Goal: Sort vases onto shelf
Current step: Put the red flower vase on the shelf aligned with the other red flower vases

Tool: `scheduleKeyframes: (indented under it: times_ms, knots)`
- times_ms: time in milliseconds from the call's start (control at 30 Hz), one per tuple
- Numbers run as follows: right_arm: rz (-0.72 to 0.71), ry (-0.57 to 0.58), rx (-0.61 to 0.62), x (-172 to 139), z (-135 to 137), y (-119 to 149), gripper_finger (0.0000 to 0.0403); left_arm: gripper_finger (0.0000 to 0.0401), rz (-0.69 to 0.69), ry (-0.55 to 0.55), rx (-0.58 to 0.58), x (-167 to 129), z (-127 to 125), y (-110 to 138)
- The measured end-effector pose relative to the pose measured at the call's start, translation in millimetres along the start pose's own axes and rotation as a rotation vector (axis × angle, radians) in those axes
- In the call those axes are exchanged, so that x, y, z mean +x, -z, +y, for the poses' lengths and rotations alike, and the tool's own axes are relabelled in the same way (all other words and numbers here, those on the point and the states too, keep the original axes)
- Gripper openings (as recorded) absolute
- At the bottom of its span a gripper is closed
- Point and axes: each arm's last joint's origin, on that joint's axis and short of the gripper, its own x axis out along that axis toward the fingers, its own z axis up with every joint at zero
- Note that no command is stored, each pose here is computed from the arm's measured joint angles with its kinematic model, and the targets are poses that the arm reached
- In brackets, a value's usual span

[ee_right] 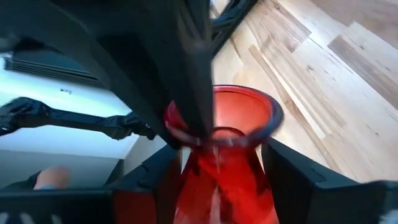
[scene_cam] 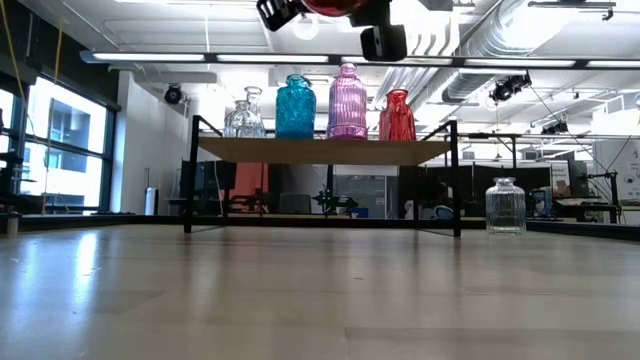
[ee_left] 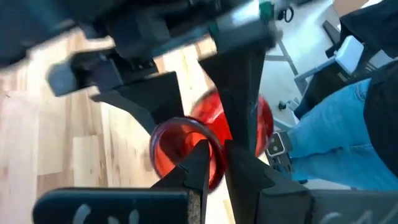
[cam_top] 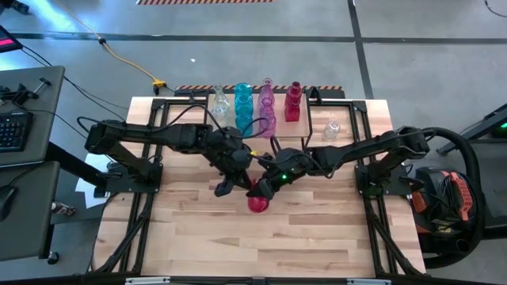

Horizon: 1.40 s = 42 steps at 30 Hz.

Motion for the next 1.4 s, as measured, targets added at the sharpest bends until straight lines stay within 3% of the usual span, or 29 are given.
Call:
scheduleKeyframes:
  times_ms: [467, 933, 1233, 1400]
  knots:
    - [-0.002, 0.065, 0.009, 0, -5, 2, 0.0151, 0.0037, -0.019, -0.068, -0.010, -5, 7, -1]
    - [0.000, 0.089, -0.015, -2, -6, 3, 0.0149, 0.0081, -0.033, -0.071, -0.056, -16, 13, -2]
    - [-0.054, 0.254, -0.177, -42, 15, -4, 0.0149, 0.0081, -0.073, -0.076, -0.047, -42, 4, -1]
    - [-0.176, 0.332, -0.273, -72, 26, -10, 0.0149, 0.0081, -0.096, -0.087, -0.042, -53, 1, -1]
